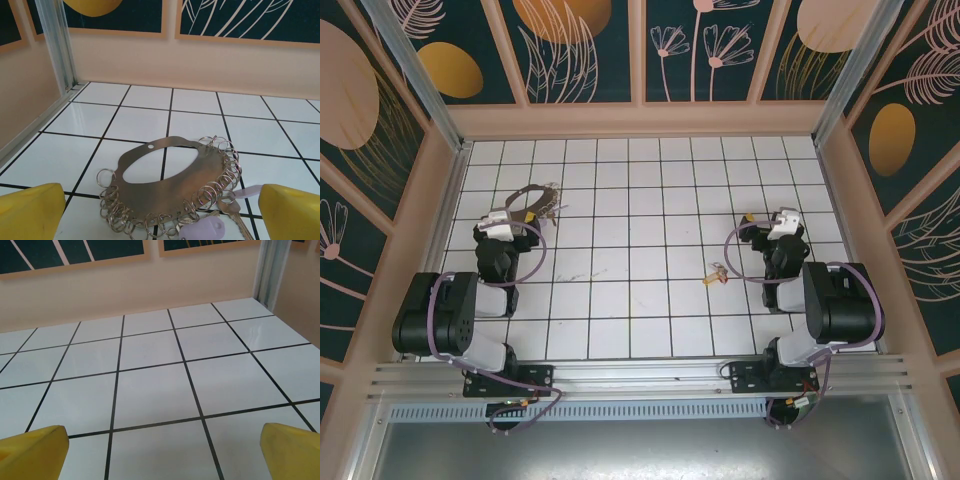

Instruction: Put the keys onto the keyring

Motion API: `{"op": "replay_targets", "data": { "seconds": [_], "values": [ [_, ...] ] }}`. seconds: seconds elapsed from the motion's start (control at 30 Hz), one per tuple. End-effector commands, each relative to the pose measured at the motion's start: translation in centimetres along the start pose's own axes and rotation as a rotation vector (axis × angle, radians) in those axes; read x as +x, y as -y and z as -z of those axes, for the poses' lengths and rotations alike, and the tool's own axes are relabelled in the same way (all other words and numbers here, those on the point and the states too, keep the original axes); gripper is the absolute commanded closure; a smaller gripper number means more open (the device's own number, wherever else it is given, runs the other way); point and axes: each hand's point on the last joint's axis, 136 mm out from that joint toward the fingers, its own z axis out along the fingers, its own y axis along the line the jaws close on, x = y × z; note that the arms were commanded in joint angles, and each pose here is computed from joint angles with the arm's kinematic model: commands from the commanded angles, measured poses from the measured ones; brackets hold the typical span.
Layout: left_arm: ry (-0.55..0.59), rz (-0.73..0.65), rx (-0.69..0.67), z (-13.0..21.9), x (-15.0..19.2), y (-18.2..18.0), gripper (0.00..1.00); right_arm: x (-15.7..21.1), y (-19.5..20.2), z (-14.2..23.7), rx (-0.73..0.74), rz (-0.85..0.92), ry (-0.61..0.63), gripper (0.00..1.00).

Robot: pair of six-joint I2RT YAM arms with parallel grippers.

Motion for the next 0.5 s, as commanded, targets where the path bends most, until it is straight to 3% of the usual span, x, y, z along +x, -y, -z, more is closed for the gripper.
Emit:
{"op": "replay_targets", "data": {
  "seconds": [0.0, 0.47],
  "values": [
    [0.021, -0.004, 0.015, -0.36, -0.75, 0.30, 0.01, -0.68, -0.41, -0.42, -0.039, -0.008, 0.015, 0.01],
    [0.021, -0.005, 0.016, -0.36, -0.75, 0.31, 0.01, -0.68, -0.41, -0.43, -0.044, -0.011, 0.014, 0.01]
  ]
}}
